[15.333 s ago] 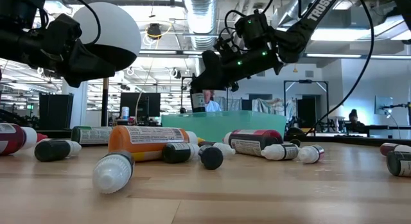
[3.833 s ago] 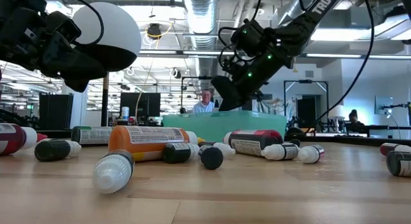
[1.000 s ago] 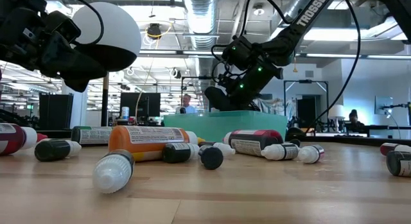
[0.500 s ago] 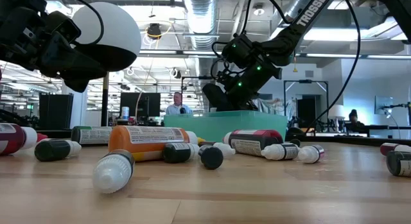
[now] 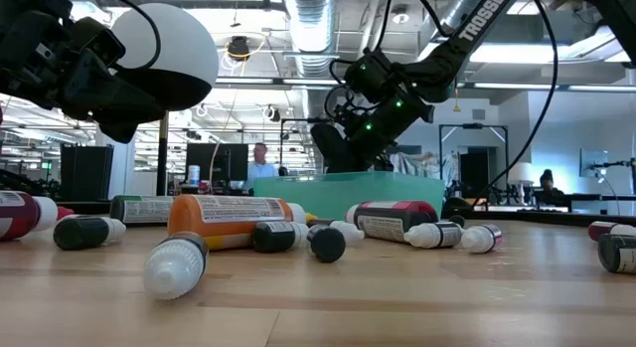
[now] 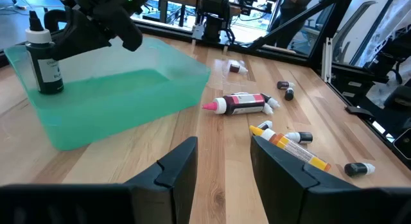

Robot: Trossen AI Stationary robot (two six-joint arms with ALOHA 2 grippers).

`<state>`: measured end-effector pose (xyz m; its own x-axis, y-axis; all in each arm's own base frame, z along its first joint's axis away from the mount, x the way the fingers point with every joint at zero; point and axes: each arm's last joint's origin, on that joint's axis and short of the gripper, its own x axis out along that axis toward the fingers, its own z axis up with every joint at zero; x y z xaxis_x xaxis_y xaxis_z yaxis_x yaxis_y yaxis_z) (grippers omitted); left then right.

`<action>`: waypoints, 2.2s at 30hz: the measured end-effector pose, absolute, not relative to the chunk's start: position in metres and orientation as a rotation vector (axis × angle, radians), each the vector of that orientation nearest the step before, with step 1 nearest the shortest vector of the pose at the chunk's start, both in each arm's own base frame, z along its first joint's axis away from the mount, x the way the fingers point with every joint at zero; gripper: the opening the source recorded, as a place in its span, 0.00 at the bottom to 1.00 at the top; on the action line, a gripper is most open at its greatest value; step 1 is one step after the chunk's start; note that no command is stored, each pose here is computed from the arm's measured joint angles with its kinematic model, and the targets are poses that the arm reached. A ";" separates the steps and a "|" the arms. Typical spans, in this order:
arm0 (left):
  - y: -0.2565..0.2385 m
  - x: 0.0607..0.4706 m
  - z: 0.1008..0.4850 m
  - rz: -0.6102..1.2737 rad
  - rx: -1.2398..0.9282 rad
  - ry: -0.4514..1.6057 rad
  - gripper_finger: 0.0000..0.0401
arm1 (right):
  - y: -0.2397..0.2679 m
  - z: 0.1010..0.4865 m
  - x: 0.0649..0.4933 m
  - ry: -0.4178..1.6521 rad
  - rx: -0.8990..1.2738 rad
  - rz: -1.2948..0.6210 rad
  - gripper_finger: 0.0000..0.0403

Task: Pick & Place food coloring
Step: Put the large black food coloring bottle into the green bin, then put the large green food coloring bottle into the green bin

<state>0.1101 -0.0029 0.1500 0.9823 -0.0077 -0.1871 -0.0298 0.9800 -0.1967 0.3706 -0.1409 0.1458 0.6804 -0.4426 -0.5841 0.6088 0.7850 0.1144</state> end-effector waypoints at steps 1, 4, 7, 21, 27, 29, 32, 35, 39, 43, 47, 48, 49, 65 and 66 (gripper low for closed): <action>-0.003 0.110 0.150 0.011 -0.200 0.188 0.34 | -0.140 0.146 0.371 0.571 0.310 -0.580 0.00; -0.003 0.110 0.150 0.013 -0.225 0.188 0.34 | -0.135 0.146 0.373 0.579 0.308 -0.520 0.00; -0.003 0.110 0.150 0.016 -0.264 0.187 0.34 | -0.128 0.148 0.376 0.577 0.270 -0.474 0.00; -0.004 0.112 0.167 -0.042 -0.341 0.050 0.34 | -0.069 0.240 0.358 0.476 -0.011 -0.275 0.00; -0.005 0.113 0.169 -0.071 -0.482 0.055 0.34 | -0.040 0.276 0.329 0.510 -0.097 -0.248 0.00; -0.006 0.115 0.167 -0.053 -0.513 0.067 0.34 | -0.030 0.286 0.320 0.510 -0.121 -0.237 0.00; -0.009 0.119 0.167 -0.044 -0.528 0.068 0.34 | -0.016 0.298 0.307 0.511 -0.158 -0.227 0.00; -0.016 0.125 0.170 -0.061 -0.528 0.030 0.34 | -0.005 0.306 0.297 0.517 -0.200 -0.221 0.00; -0.024 0.130 0.183 -0.121 -0.493 -0.096 0.34 | 0.007 0.316 0.287 0.499 -0.241 -0.193 0.00; -0.030 0.140 0.202 -0.129 -0.405 -0.149 0.34 | 0.016 0.322 0.278 0.494 -0.251 -0.160 0.00; -0.035 0.158 0.226 -0.117 -0.292 -0.101 0.34 | 0.025 0.324 0.272 0.498 -0.249 -0.128 0.00; -0.036 0.164 0.233 -0.117 -0.258 -0.073 0.34 | 0.028 0.324 0.272 0.495 -0.251 -0.119 0.00; -0.038 0.170 0.239 -0.122 -0.228 -0.045 0.34 | 0.030 0.324 0.271 0.493 -0.253 -0.110 0.00; -0.044 0.247 0.292 0.230 -0.082 0.800 0.34 | 0.058 0.326 0.244 0.574 -0.265 -0.022 0.00; -0.043 0.252 0.294 0.227 -0.075 0.838 0.34 | 0.060 0.326 0.243 0.577 -0.269 -0.013 0.00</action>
